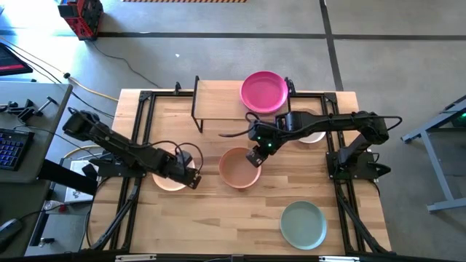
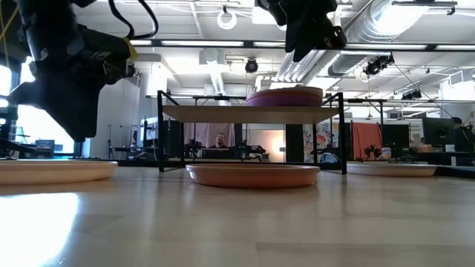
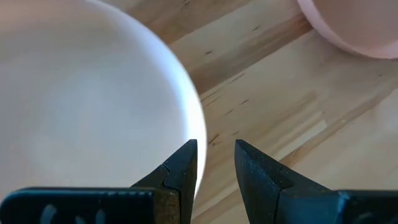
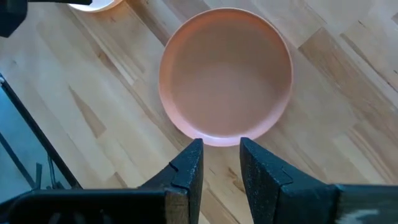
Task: Place and stack plates onto a shelf
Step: Put the left white plate on the shelf
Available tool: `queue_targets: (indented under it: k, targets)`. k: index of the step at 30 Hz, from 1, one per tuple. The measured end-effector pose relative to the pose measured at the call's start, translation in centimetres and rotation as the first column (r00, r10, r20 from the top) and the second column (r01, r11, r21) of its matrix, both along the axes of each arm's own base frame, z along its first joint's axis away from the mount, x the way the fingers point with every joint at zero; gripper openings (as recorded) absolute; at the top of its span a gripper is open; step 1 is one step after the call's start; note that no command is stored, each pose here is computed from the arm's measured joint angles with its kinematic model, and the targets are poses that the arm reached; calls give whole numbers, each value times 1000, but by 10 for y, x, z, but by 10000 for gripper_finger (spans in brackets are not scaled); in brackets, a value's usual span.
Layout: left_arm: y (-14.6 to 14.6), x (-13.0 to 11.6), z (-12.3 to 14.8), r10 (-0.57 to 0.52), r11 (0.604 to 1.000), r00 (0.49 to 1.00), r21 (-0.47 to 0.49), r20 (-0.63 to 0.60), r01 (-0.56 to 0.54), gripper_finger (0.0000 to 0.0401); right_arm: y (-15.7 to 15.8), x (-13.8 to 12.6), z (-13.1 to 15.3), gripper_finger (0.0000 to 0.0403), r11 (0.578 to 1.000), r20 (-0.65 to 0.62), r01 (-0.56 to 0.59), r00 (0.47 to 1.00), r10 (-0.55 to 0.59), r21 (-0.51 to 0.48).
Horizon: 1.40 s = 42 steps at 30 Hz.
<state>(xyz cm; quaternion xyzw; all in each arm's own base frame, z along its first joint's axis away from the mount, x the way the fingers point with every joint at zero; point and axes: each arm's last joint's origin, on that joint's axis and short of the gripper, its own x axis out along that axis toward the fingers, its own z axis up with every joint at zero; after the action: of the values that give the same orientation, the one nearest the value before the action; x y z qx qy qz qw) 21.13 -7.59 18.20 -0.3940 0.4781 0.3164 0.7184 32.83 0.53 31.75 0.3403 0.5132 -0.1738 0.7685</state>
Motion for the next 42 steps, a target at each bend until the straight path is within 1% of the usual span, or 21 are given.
queue_targets:
  k: [4, 12, 27, 32, 36, 42]
  targets:
    - [-2, -2, -5, 13, 1000, 1000, 3, -8, -13, 95, 2, 0, 0, 84, 1000, 0, -4, 1000, 4, -3]
    - [-9, 4, -19, -3, 1000, 999, -15, 33, 3, 95, 2, 0, 0, 84, 1000, 0, -4, 1000, 4, -4]
    - [-11, 8, -45, 36, 999, 996, 17, -79, -34, 94, 2, 0, 0, 84, 1000, 1, -6, 1000, 6, -5]
    - [-12, 10, -47, 43, 999, 995, 18, -88, -42, 93, 2, 0, 0, 84, 1000, 1, -6, 1000, 6, -5]
    - [-12, 10, -47, 28, 999, 995, 21, -92, -27, 77, 2, 0, 0, 84, 1000, 1, -6, 1000, 6, -5]
    - [-13, 13, -43, -9, 1000, 996, 20, -84, 11, 22, 2, 0, 0, 84, 1000, 1, -6, 1000, 6, -6]
